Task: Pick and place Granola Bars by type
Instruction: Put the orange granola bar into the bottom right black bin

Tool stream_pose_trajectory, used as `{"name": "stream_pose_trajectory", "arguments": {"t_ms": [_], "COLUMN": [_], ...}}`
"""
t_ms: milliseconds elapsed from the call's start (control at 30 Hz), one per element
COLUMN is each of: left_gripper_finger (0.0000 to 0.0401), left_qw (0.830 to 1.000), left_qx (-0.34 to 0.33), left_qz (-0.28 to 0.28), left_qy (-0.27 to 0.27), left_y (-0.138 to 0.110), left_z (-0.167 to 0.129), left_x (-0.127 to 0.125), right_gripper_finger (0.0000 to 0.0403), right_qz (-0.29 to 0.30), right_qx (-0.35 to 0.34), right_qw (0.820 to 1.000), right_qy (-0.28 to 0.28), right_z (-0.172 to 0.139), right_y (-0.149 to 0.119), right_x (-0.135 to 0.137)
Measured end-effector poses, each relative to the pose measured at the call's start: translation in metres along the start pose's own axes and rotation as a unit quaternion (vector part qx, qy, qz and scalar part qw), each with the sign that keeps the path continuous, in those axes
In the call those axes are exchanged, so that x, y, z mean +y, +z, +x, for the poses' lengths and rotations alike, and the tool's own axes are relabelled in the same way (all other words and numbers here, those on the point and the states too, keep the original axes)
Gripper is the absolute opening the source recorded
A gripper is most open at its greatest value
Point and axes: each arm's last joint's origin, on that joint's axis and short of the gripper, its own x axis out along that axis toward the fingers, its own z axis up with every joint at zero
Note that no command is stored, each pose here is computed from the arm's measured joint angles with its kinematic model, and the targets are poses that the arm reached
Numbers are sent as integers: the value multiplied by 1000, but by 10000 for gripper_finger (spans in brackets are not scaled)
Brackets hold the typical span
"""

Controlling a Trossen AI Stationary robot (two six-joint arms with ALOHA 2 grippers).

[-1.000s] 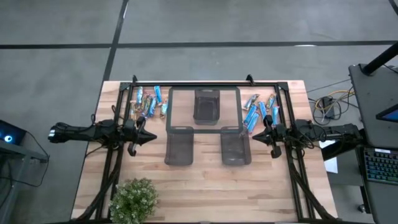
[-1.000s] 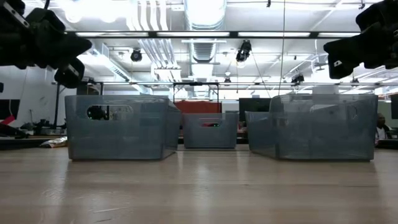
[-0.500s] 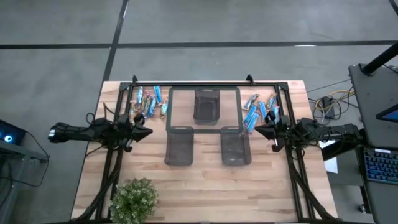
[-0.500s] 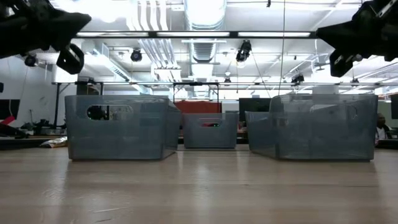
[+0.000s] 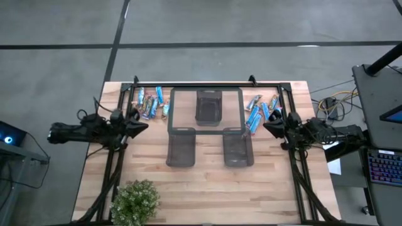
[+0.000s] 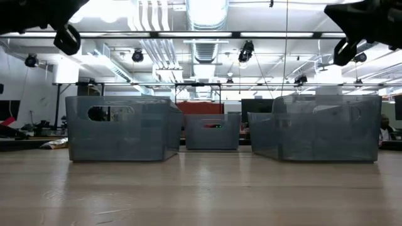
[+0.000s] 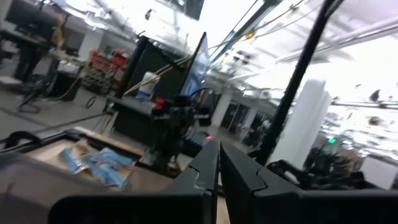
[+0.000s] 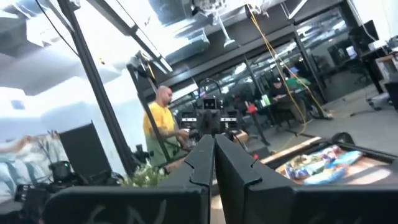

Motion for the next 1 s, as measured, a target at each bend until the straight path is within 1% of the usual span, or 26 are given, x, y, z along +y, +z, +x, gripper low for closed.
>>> {"name": "stream_pose_trajectory", "arguments": {"t_ms": [67,167,300,533,667,867,1000], "left_gripper_finger": [0,0,0,0,0,0,0], "left_qw": [1000,1000,999,996,994,994,995], "left_qx": [10,21,33,64,79,76,65], "left_qz": [1,9,16,33,51,53,51], "left_qy": [9,19,31,49,57,63,59], "left_y": [9,23,44,74,88,109,121], "left_z": [0,2,4,14,22,32,35], "left_x": [-3,-9,-17,-30,-37,-46,-51], "right_gripper_finger": [8,8,8,8,8,8,8], "right_qz": [30,32,3,-18,-35,-84,-98], "right_qx": [-11,-22,-16,59,86,96,96], "right_qw": [999,999,1000,997,993,990,989], "right_qy": [-8,-4,-9,-56,-67,-66,-64], "right_z": [0,2,7,19,27,39,46], "right_y": [3,13,30,70,95,126,140], "right_x": [1,6,15,35,49,66,74]}}
